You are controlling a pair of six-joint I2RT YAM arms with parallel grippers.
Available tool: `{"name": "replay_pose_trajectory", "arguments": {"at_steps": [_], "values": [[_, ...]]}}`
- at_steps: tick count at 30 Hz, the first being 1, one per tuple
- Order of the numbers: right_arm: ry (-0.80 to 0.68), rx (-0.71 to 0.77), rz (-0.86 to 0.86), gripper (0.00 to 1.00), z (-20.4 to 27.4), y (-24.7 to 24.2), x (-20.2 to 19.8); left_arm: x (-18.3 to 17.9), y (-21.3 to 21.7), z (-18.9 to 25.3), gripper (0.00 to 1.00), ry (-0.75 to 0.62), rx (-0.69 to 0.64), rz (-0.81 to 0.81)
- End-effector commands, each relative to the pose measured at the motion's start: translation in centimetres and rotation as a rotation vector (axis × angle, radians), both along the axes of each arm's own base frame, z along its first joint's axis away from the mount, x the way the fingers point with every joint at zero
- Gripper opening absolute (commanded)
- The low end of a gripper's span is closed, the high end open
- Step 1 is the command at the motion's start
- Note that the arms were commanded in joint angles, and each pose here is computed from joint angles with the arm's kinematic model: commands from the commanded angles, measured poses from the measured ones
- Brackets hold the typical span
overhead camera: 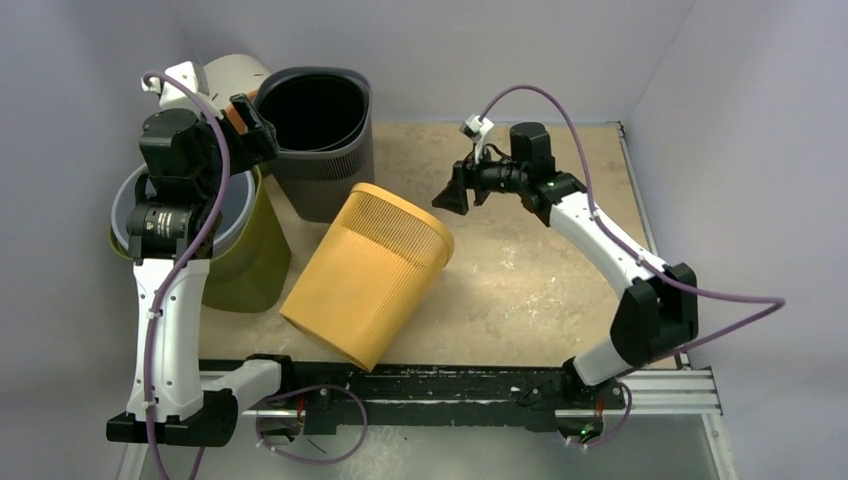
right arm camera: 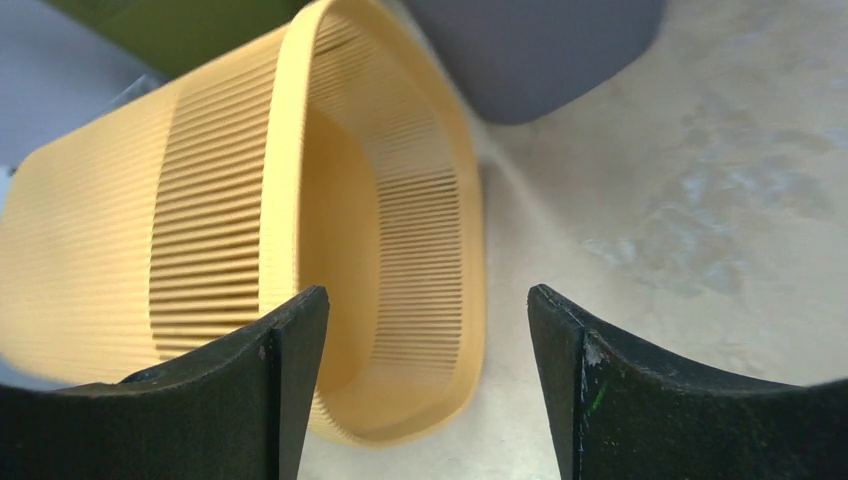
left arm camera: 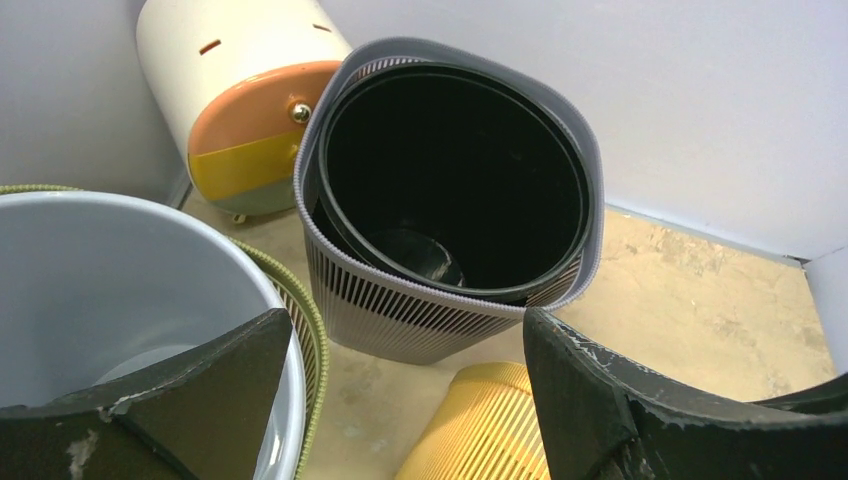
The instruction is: Turn the large container upside down
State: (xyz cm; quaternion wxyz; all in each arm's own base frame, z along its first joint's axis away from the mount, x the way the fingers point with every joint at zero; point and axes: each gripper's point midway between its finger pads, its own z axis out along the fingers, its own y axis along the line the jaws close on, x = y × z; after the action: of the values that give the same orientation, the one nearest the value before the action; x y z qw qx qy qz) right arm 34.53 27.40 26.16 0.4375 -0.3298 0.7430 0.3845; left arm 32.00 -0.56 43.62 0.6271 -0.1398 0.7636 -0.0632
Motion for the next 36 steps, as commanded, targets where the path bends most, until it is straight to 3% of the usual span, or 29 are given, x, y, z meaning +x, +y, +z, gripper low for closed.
{"name": "replay_pose_trajectory", "arguments": {"at_steps": [1, 12, 27, 36], "values": [[-0.019, 0.111, 0.294, 0.74, 1.9, 2.0, -3.6, 0.1, 0.4, 1.0, 0.83, -0.047, 0.027, 0.008], [-0.072, 0.169, 0.385, 0.73, 2.6, 1.8, -6.5, 0.8, 0.4, -0.6, 0.83, -0.017, 0.024, 0.011], [0.008, 0.171, 0.402, 0.72, -0.2, 2.4, -5.8, 0.8, 0.3, -1.2, 0.83, -0.009, 0.017, 0.008], [0.041, 0.181, 0.428, 0.64, -1.4, 3.1, -5.8, 0.9, 0.1, -1.4, 0.83, -0.011, 0.009, -0.003]]}}
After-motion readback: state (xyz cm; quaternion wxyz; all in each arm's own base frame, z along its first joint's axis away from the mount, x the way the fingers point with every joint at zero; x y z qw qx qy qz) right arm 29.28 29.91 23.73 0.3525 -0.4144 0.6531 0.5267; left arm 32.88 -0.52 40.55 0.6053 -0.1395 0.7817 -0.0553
